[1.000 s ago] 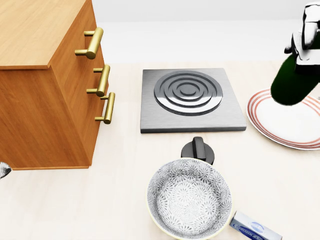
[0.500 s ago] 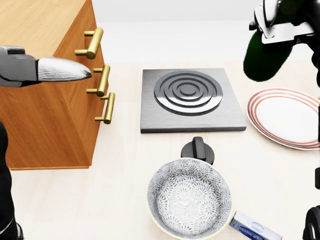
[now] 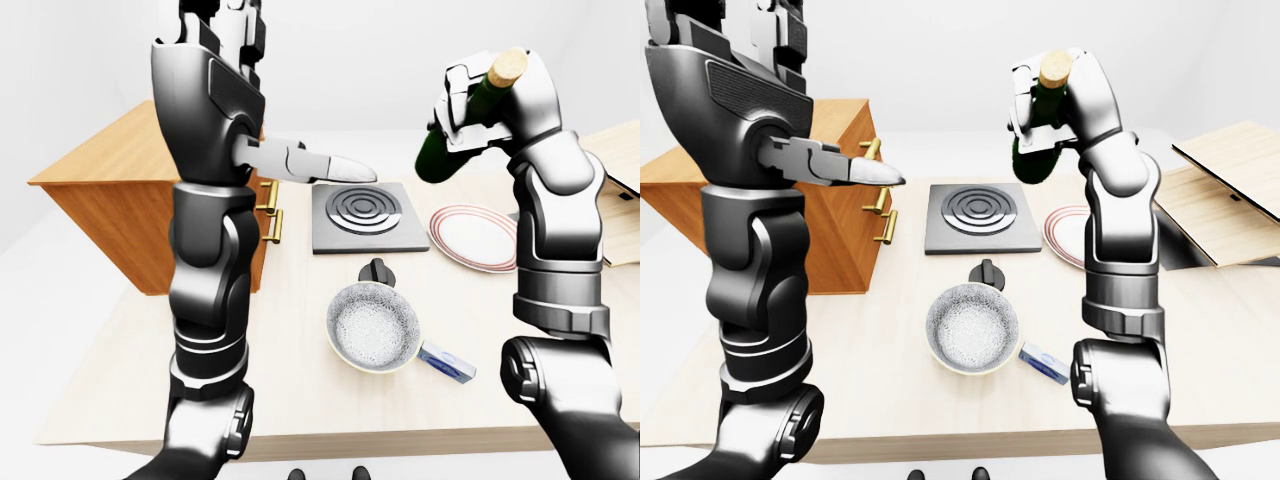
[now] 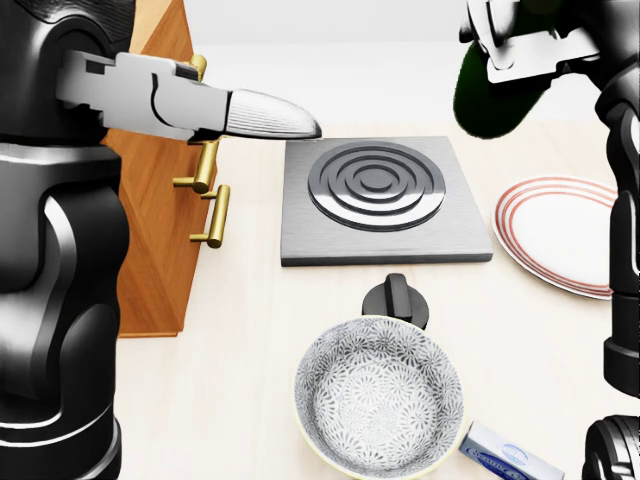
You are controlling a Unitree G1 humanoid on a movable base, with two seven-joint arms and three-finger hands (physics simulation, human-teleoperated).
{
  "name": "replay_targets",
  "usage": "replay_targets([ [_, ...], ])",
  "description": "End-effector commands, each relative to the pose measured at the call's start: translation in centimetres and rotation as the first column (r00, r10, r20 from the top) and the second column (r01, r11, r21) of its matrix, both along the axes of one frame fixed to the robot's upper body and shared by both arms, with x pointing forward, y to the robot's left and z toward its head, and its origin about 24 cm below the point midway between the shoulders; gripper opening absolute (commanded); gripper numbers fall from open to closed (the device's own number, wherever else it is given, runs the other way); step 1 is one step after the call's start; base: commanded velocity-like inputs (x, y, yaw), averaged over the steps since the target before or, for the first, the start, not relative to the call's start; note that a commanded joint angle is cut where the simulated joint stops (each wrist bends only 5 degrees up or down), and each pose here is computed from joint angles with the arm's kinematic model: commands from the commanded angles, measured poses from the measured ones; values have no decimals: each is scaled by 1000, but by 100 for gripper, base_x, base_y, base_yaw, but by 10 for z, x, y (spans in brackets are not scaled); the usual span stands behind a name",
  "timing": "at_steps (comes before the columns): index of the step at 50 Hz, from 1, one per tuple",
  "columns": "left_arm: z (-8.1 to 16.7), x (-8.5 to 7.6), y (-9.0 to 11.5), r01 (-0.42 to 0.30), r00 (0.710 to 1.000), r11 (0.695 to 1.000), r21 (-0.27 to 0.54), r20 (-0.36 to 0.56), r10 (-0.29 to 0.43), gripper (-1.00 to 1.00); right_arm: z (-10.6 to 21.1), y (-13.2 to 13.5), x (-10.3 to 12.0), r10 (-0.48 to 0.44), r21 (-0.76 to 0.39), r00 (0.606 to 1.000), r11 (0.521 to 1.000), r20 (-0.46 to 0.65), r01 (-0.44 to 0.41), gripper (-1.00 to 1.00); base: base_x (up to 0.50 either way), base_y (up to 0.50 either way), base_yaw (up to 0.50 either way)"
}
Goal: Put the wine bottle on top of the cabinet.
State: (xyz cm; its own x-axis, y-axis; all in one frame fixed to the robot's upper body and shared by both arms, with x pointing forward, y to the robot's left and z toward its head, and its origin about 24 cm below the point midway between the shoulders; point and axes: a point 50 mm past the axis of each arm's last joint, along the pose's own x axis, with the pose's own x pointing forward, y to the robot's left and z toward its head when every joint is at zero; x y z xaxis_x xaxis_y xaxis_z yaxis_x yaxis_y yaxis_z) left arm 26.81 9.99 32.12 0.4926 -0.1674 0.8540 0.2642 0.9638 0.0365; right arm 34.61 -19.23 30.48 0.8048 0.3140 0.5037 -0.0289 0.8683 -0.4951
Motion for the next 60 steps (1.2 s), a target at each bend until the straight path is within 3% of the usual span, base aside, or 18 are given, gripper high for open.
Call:
replay_targets([
  [1,-21,12,-20,27,996,998,65,-92,-21,100,22,11,-9,56,133,992,989,114,-71,-100,0,0,0],
  [12,-46,9,-29,44,988,993,113,-155,-27,100,34,14,-9,69,123,989,989,134,-86,-100,0,0,0],
  [24,-74,20,-35,51,964,985,164,-265,-6,100,28,21,-11,90,124,987,987,135,-107,-100,0,0,0],
  [34,-71,24,-31,37,964,986,160,-267,8,100,18,30,-11,116,139,986,981,119,-132,-100,0,0,0],
  [54,-78,24,-32,41,958,984,171,-285,10,100,38,50,-38,191,74,947,973,258,-217,-100,0,0,0],
  [60,-93,27,-36,56,939,982,179,-344,9,100,42,57,-43,214,60,936,969,279,-239,-100,0,0,0],
])
